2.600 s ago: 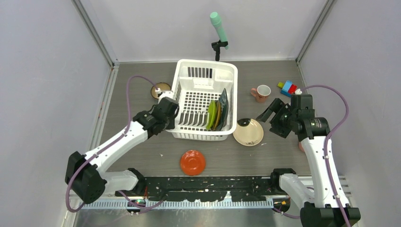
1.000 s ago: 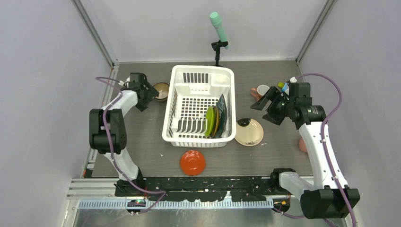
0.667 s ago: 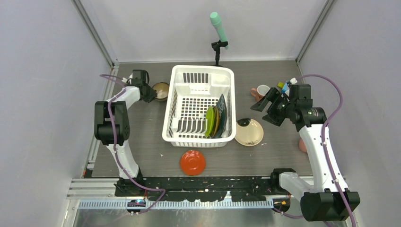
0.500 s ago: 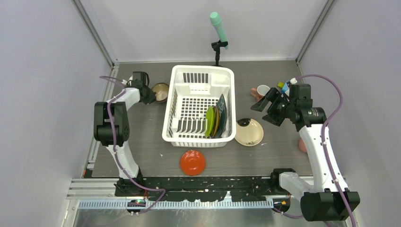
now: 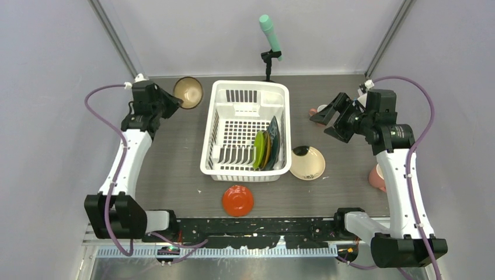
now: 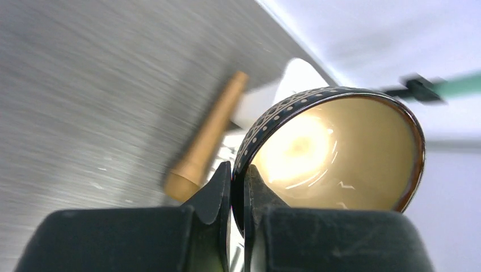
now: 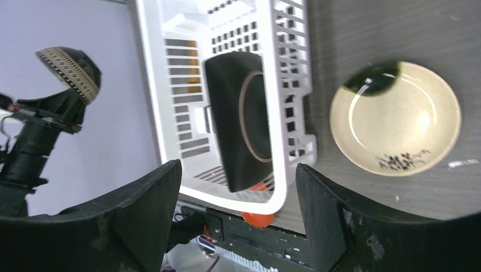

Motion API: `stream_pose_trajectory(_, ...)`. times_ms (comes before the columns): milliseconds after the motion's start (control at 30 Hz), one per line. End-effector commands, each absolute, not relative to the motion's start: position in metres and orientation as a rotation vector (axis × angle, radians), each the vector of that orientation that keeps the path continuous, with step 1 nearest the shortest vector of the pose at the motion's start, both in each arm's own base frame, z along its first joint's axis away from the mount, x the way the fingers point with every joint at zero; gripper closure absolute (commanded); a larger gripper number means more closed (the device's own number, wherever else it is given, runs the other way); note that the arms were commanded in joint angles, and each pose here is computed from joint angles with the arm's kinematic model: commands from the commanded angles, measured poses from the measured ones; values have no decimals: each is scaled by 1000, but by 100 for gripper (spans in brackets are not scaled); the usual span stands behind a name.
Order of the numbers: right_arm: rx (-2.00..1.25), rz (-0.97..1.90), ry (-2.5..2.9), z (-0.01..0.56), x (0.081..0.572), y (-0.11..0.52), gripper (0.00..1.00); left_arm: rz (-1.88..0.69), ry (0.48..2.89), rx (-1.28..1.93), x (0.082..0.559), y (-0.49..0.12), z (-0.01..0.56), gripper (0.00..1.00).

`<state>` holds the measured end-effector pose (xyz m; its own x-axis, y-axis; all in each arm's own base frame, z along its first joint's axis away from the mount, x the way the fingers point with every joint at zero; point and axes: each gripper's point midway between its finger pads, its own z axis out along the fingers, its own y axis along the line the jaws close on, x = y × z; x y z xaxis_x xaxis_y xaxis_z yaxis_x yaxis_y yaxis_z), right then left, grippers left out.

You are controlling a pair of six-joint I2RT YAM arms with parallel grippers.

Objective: Load the mixed dishes into the dish rack

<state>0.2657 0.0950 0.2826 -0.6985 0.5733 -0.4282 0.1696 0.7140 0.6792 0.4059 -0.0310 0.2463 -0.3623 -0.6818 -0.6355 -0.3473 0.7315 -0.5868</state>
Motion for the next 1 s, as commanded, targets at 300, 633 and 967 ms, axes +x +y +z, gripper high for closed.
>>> stream_pose_trajectory(300, 29, 1304, 1911, 403, 276, 214, 5, -1611, 1882, -238, 335, -241, 362, 100)
stream_pose_trajectory(633, -3, 1279, 1887, 403, 301, 256, 1, -1787, 1868, -148, 309, -278, 376, 100)
stream_pose_trajectory(967, -102, 1383, 1785, 421, 284, 275, 1, -1817, 1894, -166, 313, -285, 364, 100)
